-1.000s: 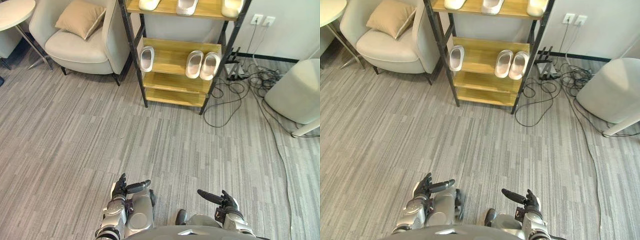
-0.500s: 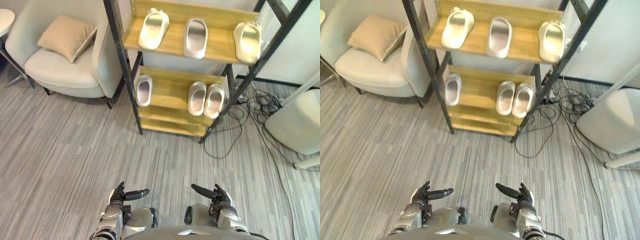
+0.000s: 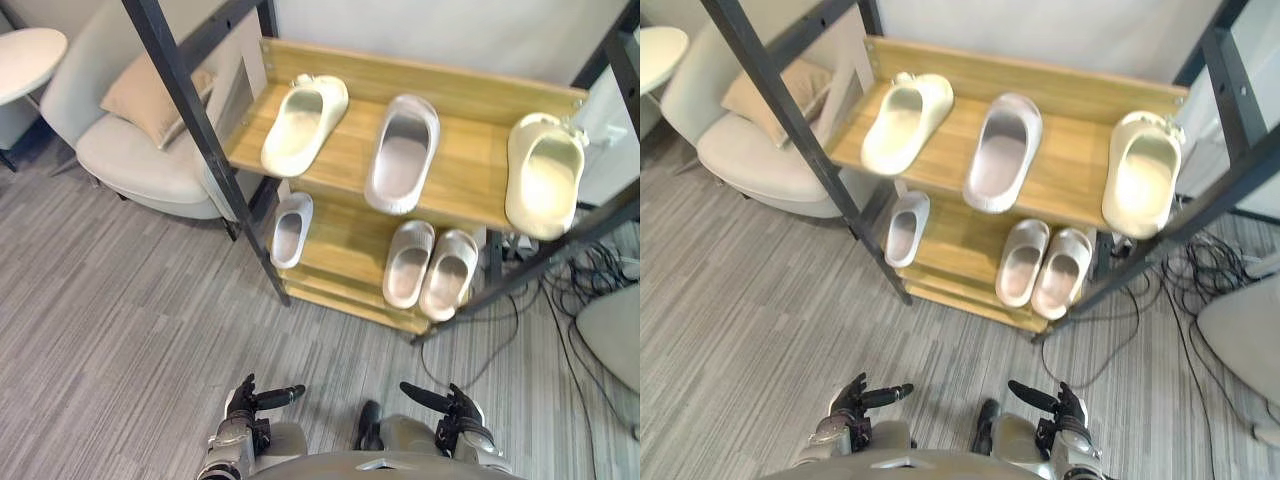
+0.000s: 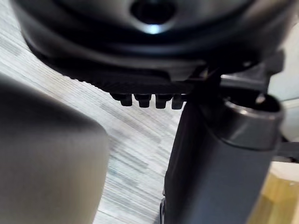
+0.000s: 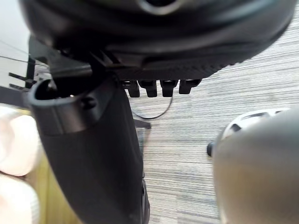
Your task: Organize the slippers on the shoe rack
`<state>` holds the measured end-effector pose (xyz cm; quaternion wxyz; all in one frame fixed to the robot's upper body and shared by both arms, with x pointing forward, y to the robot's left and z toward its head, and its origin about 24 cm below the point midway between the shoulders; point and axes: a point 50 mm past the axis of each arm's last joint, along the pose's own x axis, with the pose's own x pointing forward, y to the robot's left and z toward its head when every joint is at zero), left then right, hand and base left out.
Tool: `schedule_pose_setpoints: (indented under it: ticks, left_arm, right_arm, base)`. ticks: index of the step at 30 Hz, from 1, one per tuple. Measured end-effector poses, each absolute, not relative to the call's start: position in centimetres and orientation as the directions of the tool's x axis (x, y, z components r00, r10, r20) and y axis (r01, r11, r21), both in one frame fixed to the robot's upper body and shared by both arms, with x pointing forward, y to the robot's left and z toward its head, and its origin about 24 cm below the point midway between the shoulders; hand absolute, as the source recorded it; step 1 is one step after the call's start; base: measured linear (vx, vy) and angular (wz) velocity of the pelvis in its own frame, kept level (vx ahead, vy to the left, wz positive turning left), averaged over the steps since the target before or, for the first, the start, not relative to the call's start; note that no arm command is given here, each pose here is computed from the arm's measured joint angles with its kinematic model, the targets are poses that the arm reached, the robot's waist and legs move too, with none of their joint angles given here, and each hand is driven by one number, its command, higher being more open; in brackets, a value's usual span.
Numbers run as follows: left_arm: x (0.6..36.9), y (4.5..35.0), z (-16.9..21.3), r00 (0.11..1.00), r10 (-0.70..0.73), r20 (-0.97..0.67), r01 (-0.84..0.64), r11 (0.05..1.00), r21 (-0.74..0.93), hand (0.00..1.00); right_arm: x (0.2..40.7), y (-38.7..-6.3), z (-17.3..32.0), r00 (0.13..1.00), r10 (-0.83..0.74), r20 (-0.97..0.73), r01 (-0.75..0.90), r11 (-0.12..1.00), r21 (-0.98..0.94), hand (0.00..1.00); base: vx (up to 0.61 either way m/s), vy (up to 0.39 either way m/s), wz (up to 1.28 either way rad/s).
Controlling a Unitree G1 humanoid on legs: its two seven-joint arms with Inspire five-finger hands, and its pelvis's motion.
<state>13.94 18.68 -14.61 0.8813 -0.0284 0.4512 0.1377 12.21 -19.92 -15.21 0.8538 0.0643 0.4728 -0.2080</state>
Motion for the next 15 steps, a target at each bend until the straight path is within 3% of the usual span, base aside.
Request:
schedule_pose_setpoints:
  ticks: [9, 15]
  left_arm:
    - [14.2, 19.6, -14.4, 0.570, 0.213, -0.793, -0.211, 0.971, 0.110, 1.00]
    - [13.5, 19.9, -14.8, 0.541, 0.210, -0.814, -0.184, 0.974, 0.129, 1.00]
  right_arm:
    - [12.1, -18.3, -15.6, 0.458, -0.253, -0.852, 0.400, 0.915, -0.057, 1.00]
    - [12.0, -17.6, -15.7, 0.459, -0.226, -0.859, 0.371, 0.928, -0.046, 1.00]
  base:
    - [0.27, 0.144, -0.10]
    - [0.06, 0.047, -0.14]
